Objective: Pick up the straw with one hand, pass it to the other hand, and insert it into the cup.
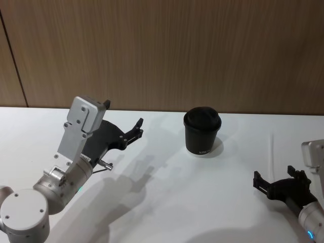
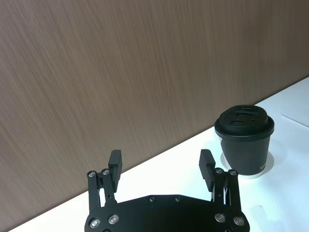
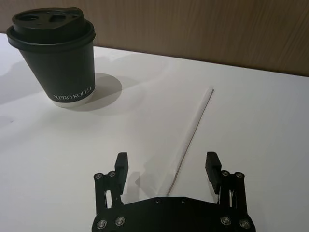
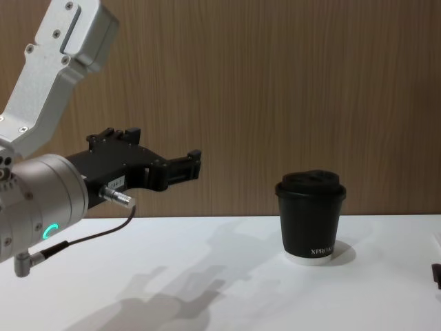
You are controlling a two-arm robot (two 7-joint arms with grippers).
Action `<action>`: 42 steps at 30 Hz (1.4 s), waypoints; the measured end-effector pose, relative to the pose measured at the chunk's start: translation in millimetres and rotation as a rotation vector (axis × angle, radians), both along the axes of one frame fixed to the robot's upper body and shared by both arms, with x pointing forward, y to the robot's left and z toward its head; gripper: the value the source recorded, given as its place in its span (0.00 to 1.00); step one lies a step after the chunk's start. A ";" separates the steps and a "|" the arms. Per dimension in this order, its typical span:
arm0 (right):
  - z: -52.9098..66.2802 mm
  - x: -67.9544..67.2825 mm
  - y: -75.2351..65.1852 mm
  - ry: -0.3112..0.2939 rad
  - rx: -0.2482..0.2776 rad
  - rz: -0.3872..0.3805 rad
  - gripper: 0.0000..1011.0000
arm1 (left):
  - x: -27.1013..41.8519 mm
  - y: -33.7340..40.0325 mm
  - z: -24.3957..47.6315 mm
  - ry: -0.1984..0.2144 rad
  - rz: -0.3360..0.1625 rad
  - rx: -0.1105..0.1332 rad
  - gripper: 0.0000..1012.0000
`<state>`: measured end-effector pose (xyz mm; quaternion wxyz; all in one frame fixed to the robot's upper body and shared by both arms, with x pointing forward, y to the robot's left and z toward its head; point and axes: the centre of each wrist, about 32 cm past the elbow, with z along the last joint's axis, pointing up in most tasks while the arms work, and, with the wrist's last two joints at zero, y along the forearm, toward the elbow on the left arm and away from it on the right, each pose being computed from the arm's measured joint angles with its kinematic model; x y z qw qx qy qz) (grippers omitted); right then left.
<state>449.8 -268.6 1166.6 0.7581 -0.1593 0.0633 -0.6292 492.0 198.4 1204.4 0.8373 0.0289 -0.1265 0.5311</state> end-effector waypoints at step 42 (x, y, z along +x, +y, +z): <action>0.9 6.3 5.3 0.101 0.038 -0.055 0.99 | 0.0 0.0 0.0 0.000 0.000 0.000 0.99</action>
